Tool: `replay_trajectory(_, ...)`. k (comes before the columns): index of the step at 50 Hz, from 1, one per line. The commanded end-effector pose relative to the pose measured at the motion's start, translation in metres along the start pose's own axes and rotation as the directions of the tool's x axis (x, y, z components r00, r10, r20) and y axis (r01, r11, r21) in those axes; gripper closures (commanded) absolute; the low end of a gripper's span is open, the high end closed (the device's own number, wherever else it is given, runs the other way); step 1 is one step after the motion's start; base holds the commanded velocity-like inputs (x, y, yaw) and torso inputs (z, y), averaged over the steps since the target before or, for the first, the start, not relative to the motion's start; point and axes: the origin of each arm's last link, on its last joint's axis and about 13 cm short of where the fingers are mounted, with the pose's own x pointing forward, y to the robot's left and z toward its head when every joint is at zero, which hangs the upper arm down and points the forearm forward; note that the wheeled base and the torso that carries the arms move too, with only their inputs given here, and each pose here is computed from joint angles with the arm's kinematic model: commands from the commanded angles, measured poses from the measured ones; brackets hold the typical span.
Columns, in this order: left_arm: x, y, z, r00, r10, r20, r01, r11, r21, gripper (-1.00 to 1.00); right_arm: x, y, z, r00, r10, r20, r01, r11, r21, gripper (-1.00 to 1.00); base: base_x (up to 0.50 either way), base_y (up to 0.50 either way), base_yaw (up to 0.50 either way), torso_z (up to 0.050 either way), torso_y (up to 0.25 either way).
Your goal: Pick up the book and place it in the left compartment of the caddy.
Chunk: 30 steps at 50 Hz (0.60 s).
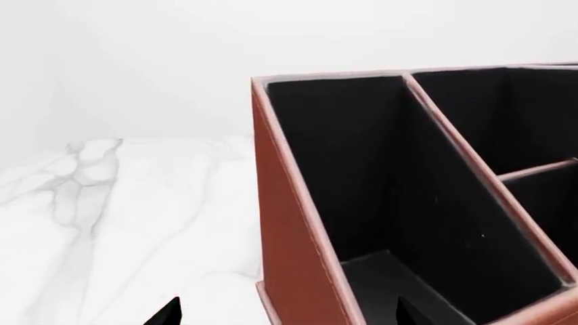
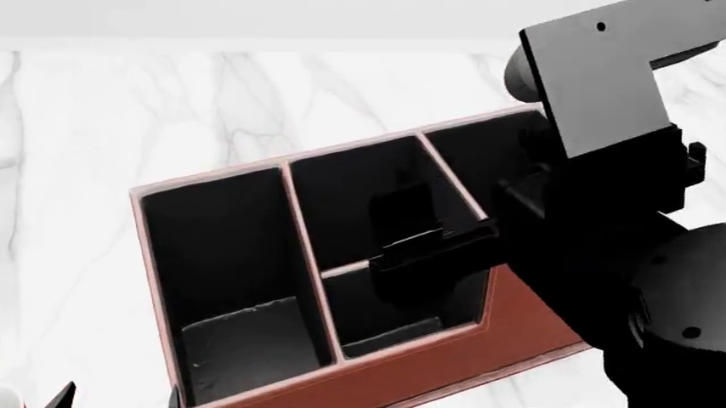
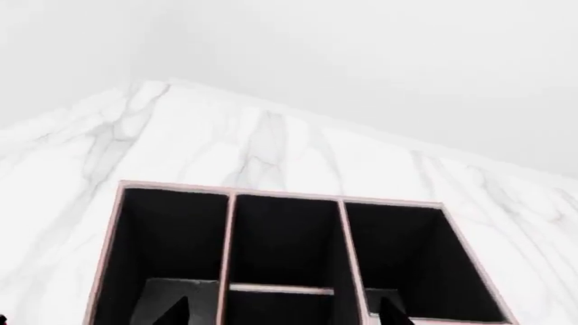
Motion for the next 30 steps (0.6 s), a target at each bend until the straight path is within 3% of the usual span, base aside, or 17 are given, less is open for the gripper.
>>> replay_trajectory(1,0.000,0.000,0.000,1.000,0.001,0.000,-0.001,1.000,-0.001,-1.00,-0.010,-0.009,0.013,0.984,0.152,-0.097,-0.161,0.983,-0.093,-1.00,0.00,0.00,0.00,0.000,0.000)
replay_trajectory(3,0.000,0.000,0.000,1.000,0.001,0.000,-0.001,1.000,0.000,-1.00,-0.011,-0.010,0.017,0.981,0.165,-0.101,-0.177,0.977,-0.120,-1.00,0.00,0.00,0.00,0.000,0.000)
replay_trajectory(4,0.000,0.000,0.000,1.000,0.000,0.001,0.000,1.000,0.000,-1.00,-0.017,-0.015,0.023,0.970,0.171,-0.172,-0.201,0.963,-0.181,-1.00,0.00,0.00,0.00,0.000,0.000)
replay_trajectory(5,0.000,0.000,0.000,1.000,-0.001,0.001,0.001,1.000,0.001,-1.00,-0.021,-0.015,0.025,0.968,0.191,-0.164,-0.225,0.949,-0.221,-1.00,0.00,0.00,0.00,0.000,0.000)
replay_trajectory(11,0.000,0.000,0.000,1.000,0.000,0.001,0.000,1.000,0.001,-1.00,-0.027,-0.018,0.025,0.943,0.257,-0.209,-0.306,0.919,-0.249,-1.00,0.00,0.00,0.00,0.000,0.000)
replay_trajectory(12,0.000,-0.001,-0.001,1.000,0.002,0.000,-0.002,1.000,0.005,-1.00,-0.048,-0.023,0.030,0.919,0.269,-0.289,-0.359,0.875,-0.325,-1.00,0.00,0.00,0.00,0.000,0.000)
replay_trajectory(13,0.000,0.000,-0.001,1.000,0.002,0.000,-0.002,1.000,0.005,-1.00,-0.047,-0.021,0.032,0.902,0.232,-0.363,-0.365,0.860,-0.356,-1.00,0.00,0.00,0.00,0.000,0.000)
replay_trajectory(14,0.000,0.000,-0.001,1.000,0.002,0.000,-0.002,1.000,0.005,-1.00,-0.037,-0.020,0.018,0.846,0.207,-0.491,-0.402,0.854,-0.332,-1.00,0.00,0.00,0.00,0.000,0.000)
replay_trajectory(15,0.000,-0.001,-0.001,1.000,0.001,0.000,-0.001,1.000,0.006,-1.00,-0.036,-0.019,0.015,0.831,0.209,-0.515,-0.414,0.851,-0.324,-1.00,0.00,0.00,0.00,0.000,0.000)
replay_trajectory(30,0.000,-0.001,-0.001,1.000,0.002,0.001,-0.002,1.000,0.006,-1.00,-0.040,-0.020,0.009,0.791,0.185,-0.583,-0.429,0.847,-0.314,-1.00,0.00,0.00,0.00,0.000,0.000)
